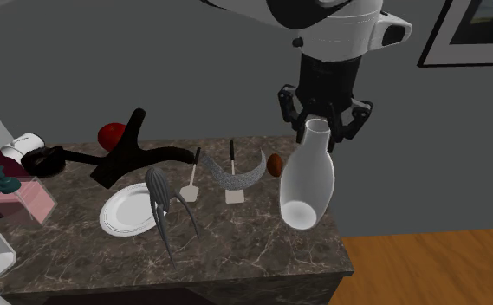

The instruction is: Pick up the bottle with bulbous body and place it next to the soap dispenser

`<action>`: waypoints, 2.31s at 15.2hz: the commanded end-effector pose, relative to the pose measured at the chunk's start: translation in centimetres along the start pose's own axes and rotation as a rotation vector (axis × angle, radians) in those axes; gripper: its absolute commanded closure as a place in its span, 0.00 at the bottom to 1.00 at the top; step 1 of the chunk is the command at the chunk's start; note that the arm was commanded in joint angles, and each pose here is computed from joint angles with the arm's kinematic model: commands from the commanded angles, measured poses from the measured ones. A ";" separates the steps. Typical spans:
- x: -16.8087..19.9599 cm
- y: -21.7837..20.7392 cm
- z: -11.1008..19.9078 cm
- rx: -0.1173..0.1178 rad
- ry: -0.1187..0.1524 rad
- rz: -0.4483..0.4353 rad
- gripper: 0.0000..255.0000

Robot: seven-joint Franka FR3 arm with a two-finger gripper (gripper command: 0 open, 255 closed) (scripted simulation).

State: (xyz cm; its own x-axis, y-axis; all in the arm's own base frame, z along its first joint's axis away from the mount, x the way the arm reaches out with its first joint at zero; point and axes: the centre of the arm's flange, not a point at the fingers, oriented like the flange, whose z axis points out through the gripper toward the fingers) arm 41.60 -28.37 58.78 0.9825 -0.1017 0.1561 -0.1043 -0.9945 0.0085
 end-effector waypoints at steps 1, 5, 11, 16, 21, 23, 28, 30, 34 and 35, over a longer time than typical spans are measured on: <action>0.1 0.1 -1.1 0.000 0.000 0.000 1.00; 0.4 0.2 -3.1 0.000 0.000 0.000 1.00; 0.9 0.2 -6.3 0.000 0.000 0.000 1.00; 1.4 0.2 -8.9 0.000 0.000 0.000 1.00; 1.8 0.2 -11.5 0.000 0.000 0.000 1.00; 1.9 0.2 -12.5 0.000 0.000 0.000 1.00; 2.3 0.3 -15.1 0.000 0.000 0.000 1.00; 2.5 0.3 -16.2 0.000 0.000 0.000 1.00; 2.8 0.3 -18.0 0.000 0.000 0.000 1.00; 2.2 -0.9 -18.0 0.000 0.000 0.000 1.00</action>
State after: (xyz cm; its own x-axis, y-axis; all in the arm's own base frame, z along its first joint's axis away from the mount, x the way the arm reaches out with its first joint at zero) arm 41.28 -27.92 76.69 0.9827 -0.1006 0.1556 -0.1031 -0.9946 0.0079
